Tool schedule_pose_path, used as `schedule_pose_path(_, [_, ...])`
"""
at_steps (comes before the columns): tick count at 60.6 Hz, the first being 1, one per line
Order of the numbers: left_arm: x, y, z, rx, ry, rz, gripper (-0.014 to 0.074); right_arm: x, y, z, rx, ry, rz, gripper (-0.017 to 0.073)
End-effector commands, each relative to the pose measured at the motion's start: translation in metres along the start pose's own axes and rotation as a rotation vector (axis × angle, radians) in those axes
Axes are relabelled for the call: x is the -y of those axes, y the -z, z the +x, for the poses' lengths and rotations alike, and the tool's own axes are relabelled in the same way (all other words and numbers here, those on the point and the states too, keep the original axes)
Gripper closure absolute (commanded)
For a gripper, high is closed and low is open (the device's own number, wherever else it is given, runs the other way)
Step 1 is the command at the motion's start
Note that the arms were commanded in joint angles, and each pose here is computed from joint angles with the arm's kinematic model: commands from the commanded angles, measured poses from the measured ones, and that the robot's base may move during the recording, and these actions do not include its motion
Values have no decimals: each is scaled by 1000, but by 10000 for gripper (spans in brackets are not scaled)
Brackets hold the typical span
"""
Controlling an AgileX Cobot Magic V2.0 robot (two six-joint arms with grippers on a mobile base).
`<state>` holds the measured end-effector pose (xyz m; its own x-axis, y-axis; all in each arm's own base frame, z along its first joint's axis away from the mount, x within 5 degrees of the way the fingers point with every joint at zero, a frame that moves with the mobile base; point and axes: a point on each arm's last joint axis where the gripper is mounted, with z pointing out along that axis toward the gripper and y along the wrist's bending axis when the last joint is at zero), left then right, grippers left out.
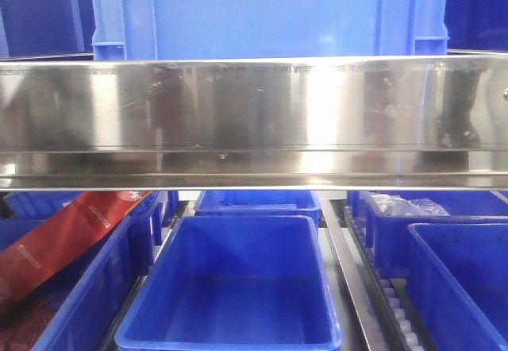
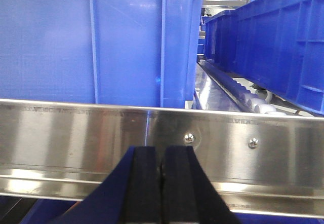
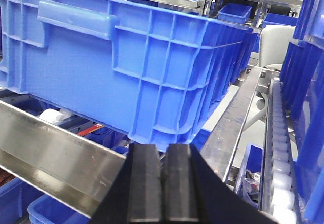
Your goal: Place cylindrical capacitor in blue bin on shelf
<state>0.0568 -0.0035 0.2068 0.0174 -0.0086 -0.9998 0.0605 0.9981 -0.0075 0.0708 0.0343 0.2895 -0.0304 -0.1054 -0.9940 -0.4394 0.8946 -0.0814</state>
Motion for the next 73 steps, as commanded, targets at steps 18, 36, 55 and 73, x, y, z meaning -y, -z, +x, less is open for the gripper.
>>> schedule_pose_path(18, [0, 0, -3, 33, 14, -2, 676, 1, 1, -1, 22, 11, 8, 659])
schedule_pose_path(36, [0, 0, -3, 33, 14, -2, 676, 1, 1, -1, 22, 11, 8, 659])
schedule_pose_path(55, [0, 0, -3, 33, 14, -2, 676, 4, 2, -3, 38, -9, 49, 659])
schedule_pose_path(73, [0, 0, -3, 33, 14, -2, 676, 22, 14, 27, 35, -42, 372, 659])
